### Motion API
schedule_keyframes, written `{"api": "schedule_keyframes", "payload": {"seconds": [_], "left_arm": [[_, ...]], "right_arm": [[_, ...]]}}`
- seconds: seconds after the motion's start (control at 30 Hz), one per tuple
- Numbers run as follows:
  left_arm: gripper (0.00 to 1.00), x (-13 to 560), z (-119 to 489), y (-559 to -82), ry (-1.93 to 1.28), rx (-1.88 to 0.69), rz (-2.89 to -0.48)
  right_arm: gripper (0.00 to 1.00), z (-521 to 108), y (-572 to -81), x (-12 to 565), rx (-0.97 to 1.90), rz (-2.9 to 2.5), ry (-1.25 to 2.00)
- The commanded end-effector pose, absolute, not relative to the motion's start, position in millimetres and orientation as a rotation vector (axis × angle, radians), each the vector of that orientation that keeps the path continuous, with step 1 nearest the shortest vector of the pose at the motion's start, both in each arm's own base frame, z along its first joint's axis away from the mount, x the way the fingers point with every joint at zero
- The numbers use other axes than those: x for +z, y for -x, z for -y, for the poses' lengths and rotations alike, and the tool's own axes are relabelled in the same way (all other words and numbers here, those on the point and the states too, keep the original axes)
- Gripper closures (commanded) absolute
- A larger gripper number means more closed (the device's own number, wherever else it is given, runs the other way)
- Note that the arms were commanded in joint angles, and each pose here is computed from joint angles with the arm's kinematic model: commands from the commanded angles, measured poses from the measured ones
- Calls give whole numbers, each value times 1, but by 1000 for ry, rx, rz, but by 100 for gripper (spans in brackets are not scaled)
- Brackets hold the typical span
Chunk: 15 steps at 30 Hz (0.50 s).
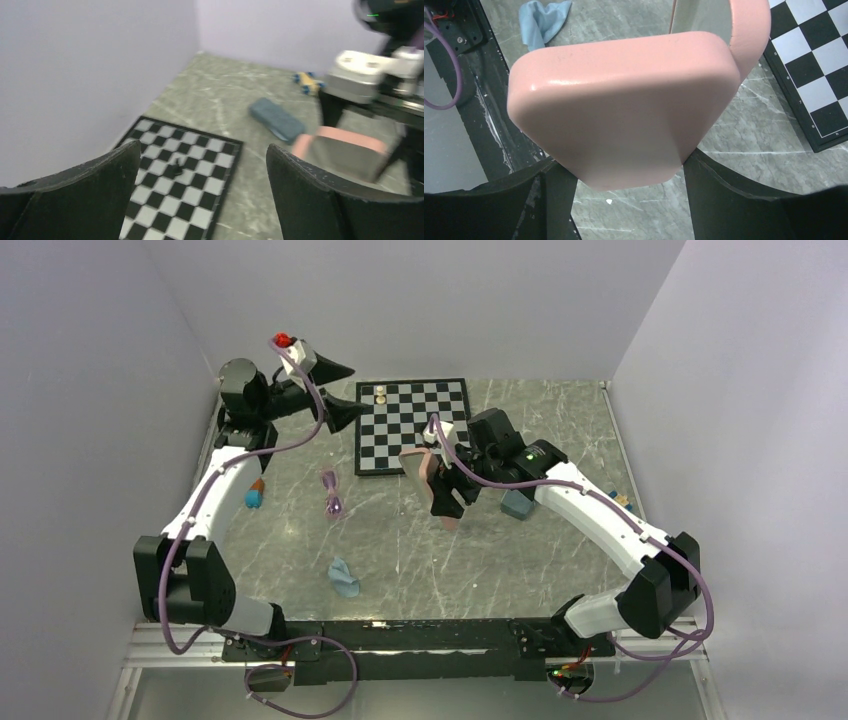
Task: Organize the sunglasses
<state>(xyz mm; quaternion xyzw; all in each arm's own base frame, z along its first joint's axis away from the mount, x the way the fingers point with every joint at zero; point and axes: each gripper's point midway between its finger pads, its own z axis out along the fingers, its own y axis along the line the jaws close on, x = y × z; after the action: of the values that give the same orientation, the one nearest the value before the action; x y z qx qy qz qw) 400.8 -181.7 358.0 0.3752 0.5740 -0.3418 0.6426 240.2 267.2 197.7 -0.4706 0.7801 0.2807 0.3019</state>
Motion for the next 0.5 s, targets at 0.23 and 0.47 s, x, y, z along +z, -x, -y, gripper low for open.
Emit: {"api": "schedule_keyframes", "payload": {"seconds": [0.23,0.47], "left_arm": [[1,309,249,-268,-1374,-879,-1200],[2,285,256,-267,-1381,-789,-1221]], "right_arm": [[100,-289,-238,218,883,-2004,1237],[100,-298,-212,215,996,-2005,1383]]}}
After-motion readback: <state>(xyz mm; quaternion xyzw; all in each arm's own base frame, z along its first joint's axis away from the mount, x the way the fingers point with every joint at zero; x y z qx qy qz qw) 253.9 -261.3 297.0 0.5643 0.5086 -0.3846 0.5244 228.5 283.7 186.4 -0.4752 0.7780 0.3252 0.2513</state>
